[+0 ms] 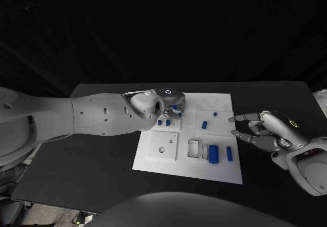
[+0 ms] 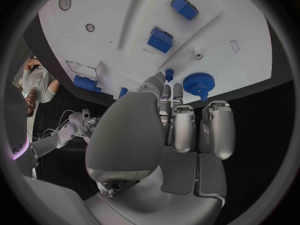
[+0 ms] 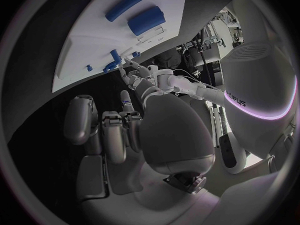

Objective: Assemble the parts on the task board

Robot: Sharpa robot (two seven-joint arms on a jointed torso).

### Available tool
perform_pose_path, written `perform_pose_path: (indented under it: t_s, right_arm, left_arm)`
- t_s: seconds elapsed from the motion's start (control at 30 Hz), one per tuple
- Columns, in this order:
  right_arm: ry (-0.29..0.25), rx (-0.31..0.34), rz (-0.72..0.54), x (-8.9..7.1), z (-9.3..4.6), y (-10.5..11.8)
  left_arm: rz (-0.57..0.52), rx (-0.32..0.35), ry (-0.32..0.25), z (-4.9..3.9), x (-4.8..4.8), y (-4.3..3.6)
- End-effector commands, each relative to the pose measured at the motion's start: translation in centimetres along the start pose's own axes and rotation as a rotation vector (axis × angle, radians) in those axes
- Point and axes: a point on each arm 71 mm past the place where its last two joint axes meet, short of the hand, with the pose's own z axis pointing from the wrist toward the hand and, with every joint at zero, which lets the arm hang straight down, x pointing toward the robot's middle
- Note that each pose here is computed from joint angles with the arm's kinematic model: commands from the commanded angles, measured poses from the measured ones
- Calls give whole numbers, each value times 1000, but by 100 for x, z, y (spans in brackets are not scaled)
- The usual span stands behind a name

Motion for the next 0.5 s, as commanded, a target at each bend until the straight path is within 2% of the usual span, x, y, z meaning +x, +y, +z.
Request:
perform_pose_path:
  t_s: [0.03, 0.27, 0.5]
  right_arm:
    - [25, 0, 6, 22, 5, 2]
    - [35, 7, 7, 30, 4, -6]
    - [45, 13, 9, 41, 7, -10]
  left_arm:
    - [-4, -1, 1, 9, 8, -6]
    - [-12, -3, 0, 12, 43, 7]
    - [-20, 4, 4, 29, 74, -13]
